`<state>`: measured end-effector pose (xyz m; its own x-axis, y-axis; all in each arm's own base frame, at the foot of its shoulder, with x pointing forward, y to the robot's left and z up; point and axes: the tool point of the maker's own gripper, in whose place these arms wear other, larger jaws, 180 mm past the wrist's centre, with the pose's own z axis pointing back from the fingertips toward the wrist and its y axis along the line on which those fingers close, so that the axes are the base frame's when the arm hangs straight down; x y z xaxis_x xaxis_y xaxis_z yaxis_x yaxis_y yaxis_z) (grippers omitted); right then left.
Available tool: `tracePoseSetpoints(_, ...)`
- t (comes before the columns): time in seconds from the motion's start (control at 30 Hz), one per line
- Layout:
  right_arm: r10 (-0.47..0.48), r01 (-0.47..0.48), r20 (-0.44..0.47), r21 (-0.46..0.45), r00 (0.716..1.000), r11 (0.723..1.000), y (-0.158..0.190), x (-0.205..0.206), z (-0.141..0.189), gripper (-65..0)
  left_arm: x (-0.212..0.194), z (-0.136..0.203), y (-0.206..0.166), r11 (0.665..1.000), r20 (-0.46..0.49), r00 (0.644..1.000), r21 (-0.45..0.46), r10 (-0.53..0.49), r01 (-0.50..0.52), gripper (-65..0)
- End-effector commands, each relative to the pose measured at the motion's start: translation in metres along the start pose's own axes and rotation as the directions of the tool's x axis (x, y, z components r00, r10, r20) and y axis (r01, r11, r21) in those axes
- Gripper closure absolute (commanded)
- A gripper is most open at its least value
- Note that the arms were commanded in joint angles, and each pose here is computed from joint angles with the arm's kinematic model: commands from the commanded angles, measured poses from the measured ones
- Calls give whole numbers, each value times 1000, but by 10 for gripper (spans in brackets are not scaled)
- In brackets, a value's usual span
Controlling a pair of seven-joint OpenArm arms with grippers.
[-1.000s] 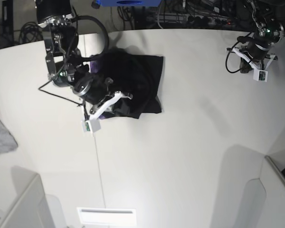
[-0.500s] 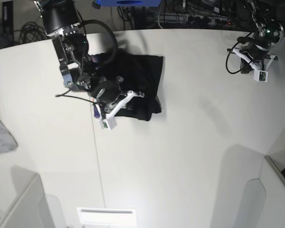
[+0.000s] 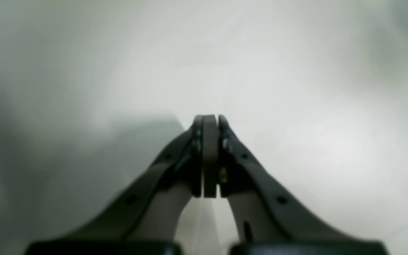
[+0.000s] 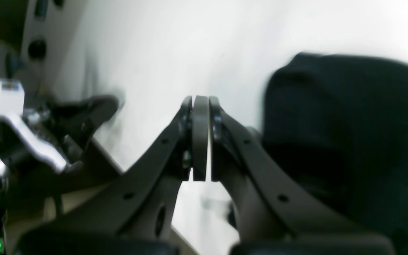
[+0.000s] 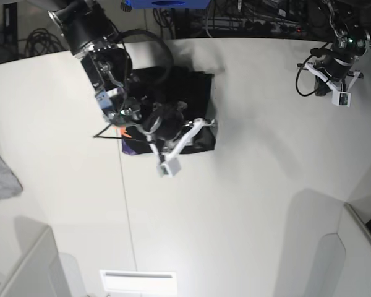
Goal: Fold the T-shirt properly
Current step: 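Press and tuck the bundle's edge with the right gripper, then release the bundle with the right gripper and bring the left gripper over it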
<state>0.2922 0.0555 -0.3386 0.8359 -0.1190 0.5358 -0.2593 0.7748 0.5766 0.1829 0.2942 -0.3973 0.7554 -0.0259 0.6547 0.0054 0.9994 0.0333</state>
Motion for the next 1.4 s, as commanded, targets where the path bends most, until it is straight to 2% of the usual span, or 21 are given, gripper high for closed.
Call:
tracePoseSetpoints(0.0, 1, 0, 36, -36, 999, 999, -12, 10, 11, 0, 11, 3, 2, 1000, 37, 999, 1, -15, 15, 0)
tracePoseSetpoints(0.13, -9, 8, -4, -139, 1000, 990, -54, -10, 33, 0, 11, 3, 2, 1000, 36, 999, 2, -16, 16, 0)
tracePoseSetpoints(0.23, -61, 52, -45, -184, 997, 982, -74, -36, 43, 0, 11, 3, 1, 1000, 37, 999, -1, -18, 18, 0)
tracePoseSetpoints(0.4, -77, 62, -91, -161, 993, 985, -62, -64, 45, 0, 14, 1, -1, 1000, 44, 999, -6, -19, 20, 0)
tracePoseSetpoints(0.7, -2, -14, -212, -77, 977, 997, -27, -98, 26, 0, 15, 2, -3, 1000, 48, 999, -10, -17, 18, 0)
tracePoseSetpoints(0.9, 4, -17, -291, -42, 957, 999, -9, -126, 9, 0, 28, -2, -36, 993, 75, 995, -85, -73, 80, 0)
tracePoseSetpoints(1.0, 19, -25, -272, -19, 962, 999, -1, -120, 12, 0, 40, 0, -55, 987, 109, 989, -120, -96, 109, 0)
tracePoseSetpoints(1.13, 12, -16, -204, -22, 979, 1000, -4, -102, 29, 0, 63, 12, -73, 978, 209, 978, -207, 22, 23, 0)
tracePoseSetpoints(1.2, -8, 4, -150, -32, 989, 999, -8, -88, 41, 0, 75, 19, -84, 953, 248, 960, -300, 128, -50, 0)
tracePoseSetpoints(1.3, -50, 45, -72, -70, 996, 997, -23, -70, 57, 0, 80, 26, -95, 911, 214, 960, -403, 180, -81, -5)
tracePoseSetpoints(1.37, -71, 66, -48, -105, 996, 992, -37, -65, 64, 0, 86, 28, -102, 888, 207, 955, -449, 212, -100, -151)
